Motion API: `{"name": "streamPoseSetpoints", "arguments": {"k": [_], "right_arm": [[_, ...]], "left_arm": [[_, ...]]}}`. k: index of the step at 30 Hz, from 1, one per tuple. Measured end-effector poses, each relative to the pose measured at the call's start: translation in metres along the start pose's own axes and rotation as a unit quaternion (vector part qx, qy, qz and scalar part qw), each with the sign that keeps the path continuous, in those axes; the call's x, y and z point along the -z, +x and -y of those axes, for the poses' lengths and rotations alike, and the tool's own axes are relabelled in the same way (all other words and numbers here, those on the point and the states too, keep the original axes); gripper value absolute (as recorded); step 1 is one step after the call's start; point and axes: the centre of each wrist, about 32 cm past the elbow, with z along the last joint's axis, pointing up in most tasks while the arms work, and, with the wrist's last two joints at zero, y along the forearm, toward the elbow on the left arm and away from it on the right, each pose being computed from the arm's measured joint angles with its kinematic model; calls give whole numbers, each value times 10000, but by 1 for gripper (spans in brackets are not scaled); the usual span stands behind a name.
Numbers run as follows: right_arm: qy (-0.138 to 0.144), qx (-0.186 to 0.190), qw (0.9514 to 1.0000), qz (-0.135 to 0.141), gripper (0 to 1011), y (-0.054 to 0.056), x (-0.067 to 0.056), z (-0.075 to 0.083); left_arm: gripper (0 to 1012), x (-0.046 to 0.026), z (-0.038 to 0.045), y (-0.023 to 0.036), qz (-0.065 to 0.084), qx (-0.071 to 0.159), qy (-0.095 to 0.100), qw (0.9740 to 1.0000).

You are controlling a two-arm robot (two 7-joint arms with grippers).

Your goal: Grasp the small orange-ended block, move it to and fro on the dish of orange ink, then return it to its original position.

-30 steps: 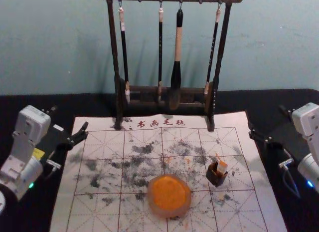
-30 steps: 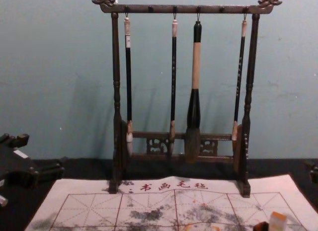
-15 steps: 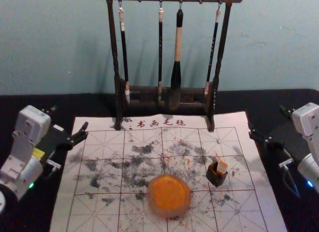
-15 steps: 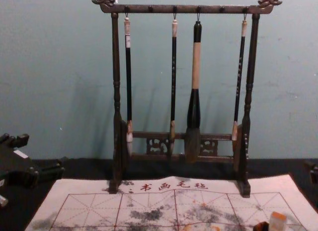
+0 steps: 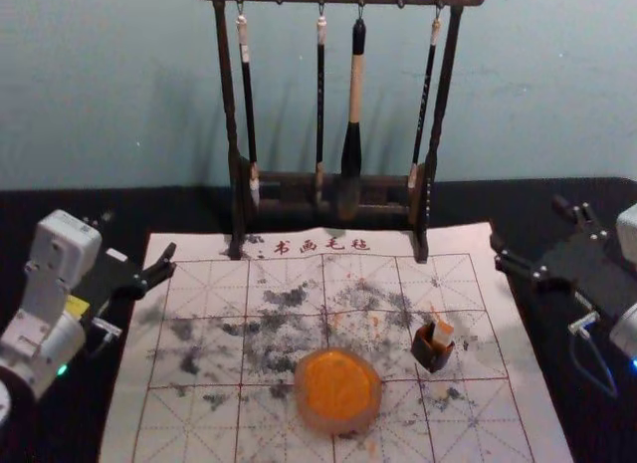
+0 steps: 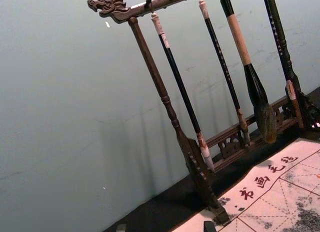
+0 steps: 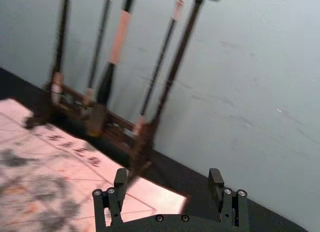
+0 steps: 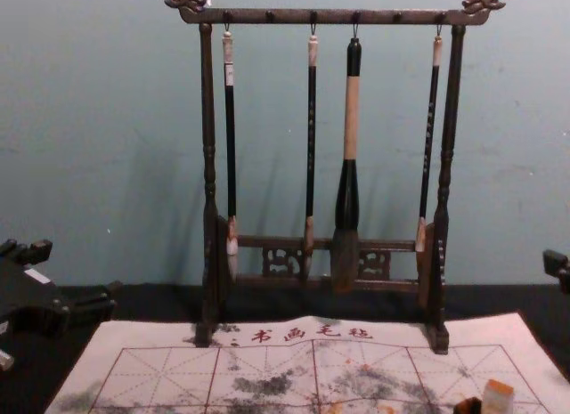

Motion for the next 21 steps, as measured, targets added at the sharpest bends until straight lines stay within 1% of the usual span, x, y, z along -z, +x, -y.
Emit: {"name": "streamPoseSetpoints", "arguments": {"k": [1, 2, 5, 8, 10, 11, 12, 13, 15, 16, 19, 21], "right_arm": [[19, -53, 10000, -16, 1002, -3, -11, 19], [66, -203, 9998, -64, 1002, -14, -41, 63], [97, -427, 9990, -123, 1002, -30, -70, 129], [101, -817, 9964, -186, 1002, -59, -83, 223], [97, -981, 9950, -189, 1002, -66, -81, 253], [83, -1130, 9934, -194, 1002, -77, -73, 277], [83, -1130, 9934, -194, 1002, -77, -73, 277], [59, -1282, 9915, -200, 1002, -89, -64, 298], [34, -1404, 9899, -207, 1002, -99, -55, 311], [0, -1509, 9883, -219, 1002, -109, -45, 320], [-103, -1678, 9854, -266, 1002, -128, -15, 321], [-157, -1728, 9844, -293, 1002, -137, 6, 313]], "left_arm": [[1001, 0, 0, 0, 0, 0, 0, 10000], [1002, 0, 0, 0, 0, 0, -1, 10000], [1001, 0, 0, 0, 0, 0, 0, 10000], [1001, 0, 0, 0, 0, 0, 0, 10000], [1001, 0, 0, 0, 0, 0, 0, 10000], [1001, 0, 0, 0, 0, 0, 0, 10000], [1001, 0, 0, 0, 0, 0, 0, 10000], [1001, 0, 0, 0, 0, 0, 0, 10000], [1002, 0, 0, 0, 0, 0, 0, 10000], [1001, 0, 0, 0, 0, 0, 0, 10000], [1001, 0, 0, 0, 0, 0, 0, 10000], [1001, 0, 0, 0, 0, 0, 0, 10000]]}}
